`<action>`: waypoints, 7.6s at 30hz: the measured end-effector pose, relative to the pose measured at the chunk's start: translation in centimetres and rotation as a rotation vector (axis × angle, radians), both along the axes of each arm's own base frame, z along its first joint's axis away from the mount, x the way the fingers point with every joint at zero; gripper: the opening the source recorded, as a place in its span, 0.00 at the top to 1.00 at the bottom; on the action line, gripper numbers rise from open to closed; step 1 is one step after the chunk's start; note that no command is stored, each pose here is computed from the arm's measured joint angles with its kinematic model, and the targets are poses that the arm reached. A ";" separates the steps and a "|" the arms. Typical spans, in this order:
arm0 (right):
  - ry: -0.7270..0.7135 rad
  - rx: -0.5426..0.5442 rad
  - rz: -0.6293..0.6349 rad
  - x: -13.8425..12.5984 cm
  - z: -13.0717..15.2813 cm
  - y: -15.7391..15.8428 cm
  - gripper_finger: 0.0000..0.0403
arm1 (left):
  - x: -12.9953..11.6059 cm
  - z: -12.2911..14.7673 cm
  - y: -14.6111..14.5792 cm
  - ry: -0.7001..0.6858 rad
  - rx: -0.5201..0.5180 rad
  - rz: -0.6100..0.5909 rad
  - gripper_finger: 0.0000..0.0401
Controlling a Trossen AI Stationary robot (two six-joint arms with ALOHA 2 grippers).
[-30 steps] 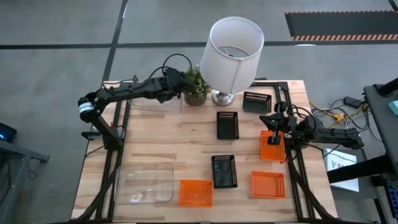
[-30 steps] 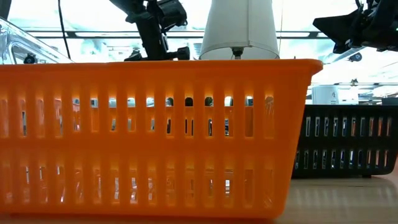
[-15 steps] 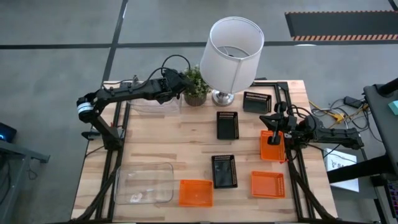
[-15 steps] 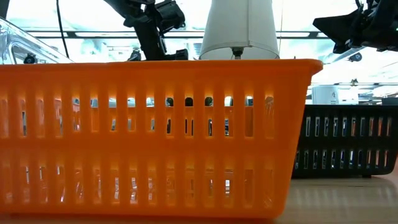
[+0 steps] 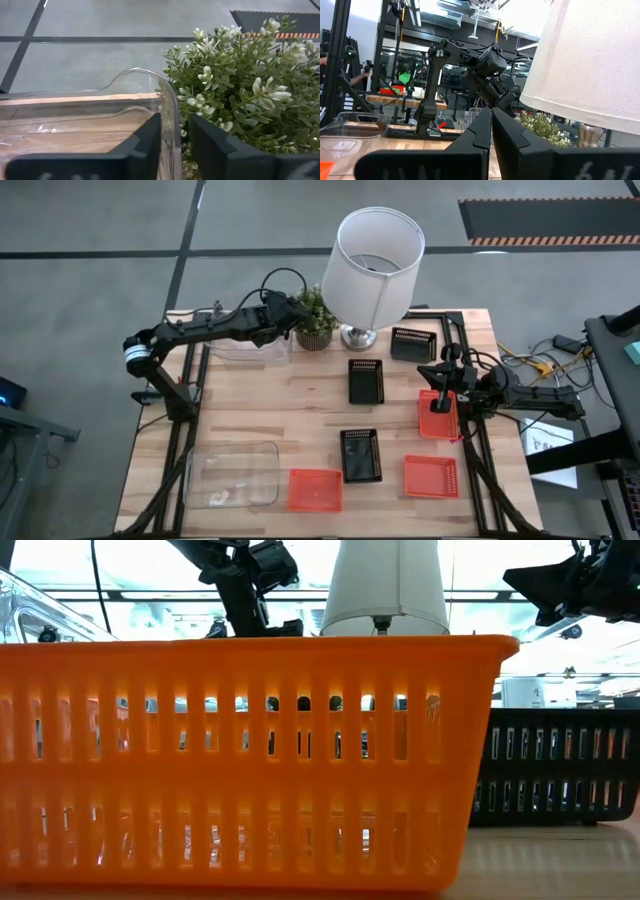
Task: Stack baskets by color
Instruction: Stack the middle transparent bin into the top transparent bin
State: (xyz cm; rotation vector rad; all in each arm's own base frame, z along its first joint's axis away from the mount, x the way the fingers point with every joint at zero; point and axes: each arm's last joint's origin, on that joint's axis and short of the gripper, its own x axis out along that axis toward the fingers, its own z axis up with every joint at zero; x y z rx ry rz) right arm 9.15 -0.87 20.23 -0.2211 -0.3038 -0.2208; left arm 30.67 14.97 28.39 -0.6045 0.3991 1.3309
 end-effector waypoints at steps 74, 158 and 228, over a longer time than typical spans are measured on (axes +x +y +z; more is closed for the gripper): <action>0.079 0.030 0.008 0.2 -0.8 0.0 0.98 | -11.7 -3.0 -7.2 0.643 0.101 -0.965 0.91; 0.128 0.033 0.008 0.4 -1.2 0.0 0.98 | -6.8 6.2 -5.7 0.853 -0.474 -0.914 1.00; 0.123 0.022 0.005 0.4 -1.2 0.0 0.98 | -6.3 0.2 -4.6 0.978 -0.437 -0.945 0.87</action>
